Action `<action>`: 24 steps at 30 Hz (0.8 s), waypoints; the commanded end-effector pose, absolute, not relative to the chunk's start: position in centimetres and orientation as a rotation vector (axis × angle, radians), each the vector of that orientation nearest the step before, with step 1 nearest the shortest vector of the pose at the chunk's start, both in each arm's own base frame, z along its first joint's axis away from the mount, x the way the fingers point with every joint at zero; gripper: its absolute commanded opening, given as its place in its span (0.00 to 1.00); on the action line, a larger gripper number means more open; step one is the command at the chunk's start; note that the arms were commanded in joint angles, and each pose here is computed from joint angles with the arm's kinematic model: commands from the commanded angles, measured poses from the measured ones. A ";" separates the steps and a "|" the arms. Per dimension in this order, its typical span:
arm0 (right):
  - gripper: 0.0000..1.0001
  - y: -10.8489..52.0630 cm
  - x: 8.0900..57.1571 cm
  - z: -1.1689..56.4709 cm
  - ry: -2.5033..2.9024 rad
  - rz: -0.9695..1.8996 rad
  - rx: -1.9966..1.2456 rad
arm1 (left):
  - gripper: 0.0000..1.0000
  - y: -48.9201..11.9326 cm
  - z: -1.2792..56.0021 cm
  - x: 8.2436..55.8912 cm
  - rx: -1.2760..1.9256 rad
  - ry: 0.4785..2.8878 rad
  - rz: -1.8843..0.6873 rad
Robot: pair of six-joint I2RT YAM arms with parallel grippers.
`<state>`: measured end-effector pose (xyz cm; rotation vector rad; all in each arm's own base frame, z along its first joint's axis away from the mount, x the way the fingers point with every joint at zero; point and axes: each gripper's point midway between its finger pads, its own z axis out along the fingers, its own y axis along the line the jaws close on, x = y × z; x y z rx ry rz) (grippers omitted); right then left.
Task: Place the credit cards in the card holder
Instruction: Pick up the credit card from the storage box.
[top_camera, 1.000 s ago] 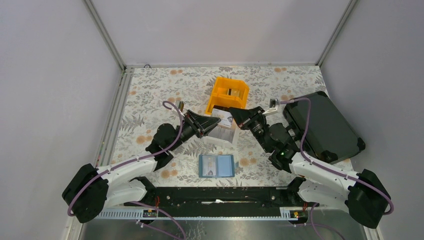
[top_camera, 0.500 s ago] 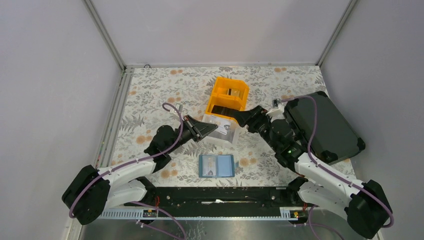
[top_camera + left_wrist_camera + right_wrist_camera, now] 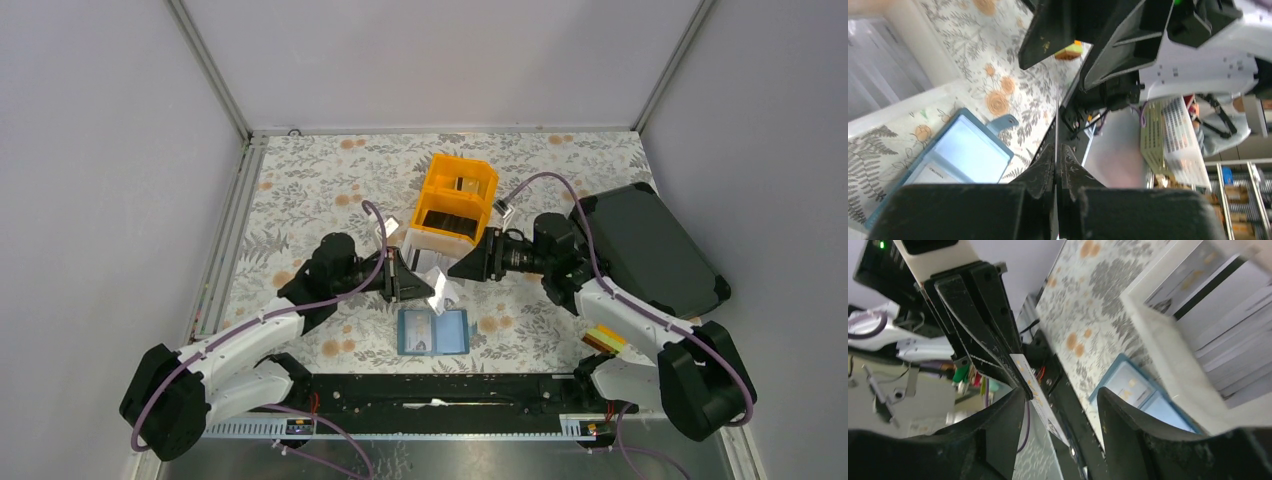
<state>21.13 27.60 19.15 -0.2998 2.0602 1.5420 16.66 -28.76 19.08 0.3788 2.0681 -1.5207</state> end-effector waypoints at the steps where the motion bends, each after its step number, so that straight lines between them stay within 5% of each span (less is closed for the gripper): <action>1: 0.61 29.3 17.4 22.1 1.949 1.753 -0.583 | 0.00 -28.8 20.8 14.3 0.619 1.992 -1.597; 9: 0.34 31.2 16.0 22.0 1.943 1.797 -0.663 | 0.00 -29.1 21.1 14.0 0.635 1.985 -1.631; 13: 0.13 31.4 16.0 21.7 1.946 1.796 -0.658 | 0.02 -29.0 21.1 14.2 0.619 1.977 -1.623; 15: 0.00 31.4 16.4 21.6 1.944 1.773 -0.622 | 0.28 -28.9 20.8 14.4 0.584 1.987 -1.610; 18: 0.00 31.1 17.1 21.9 1.886 1.754 -0.515 | 0.58 -28.8 20.7 14.5 0.512 1.965 -1.646; 21: 0.00 30.9 17.3 22.4 1.841 1.769 -0.451 | 0.58 -28.8 20.5 14.4 0.432 1.931 -1.701; 24: 0.00 30.8 17.6 22.5 1.821 1.771 -0.409 | 0.42 -28.8 20.9 14.5 0.356 1.885 -1.762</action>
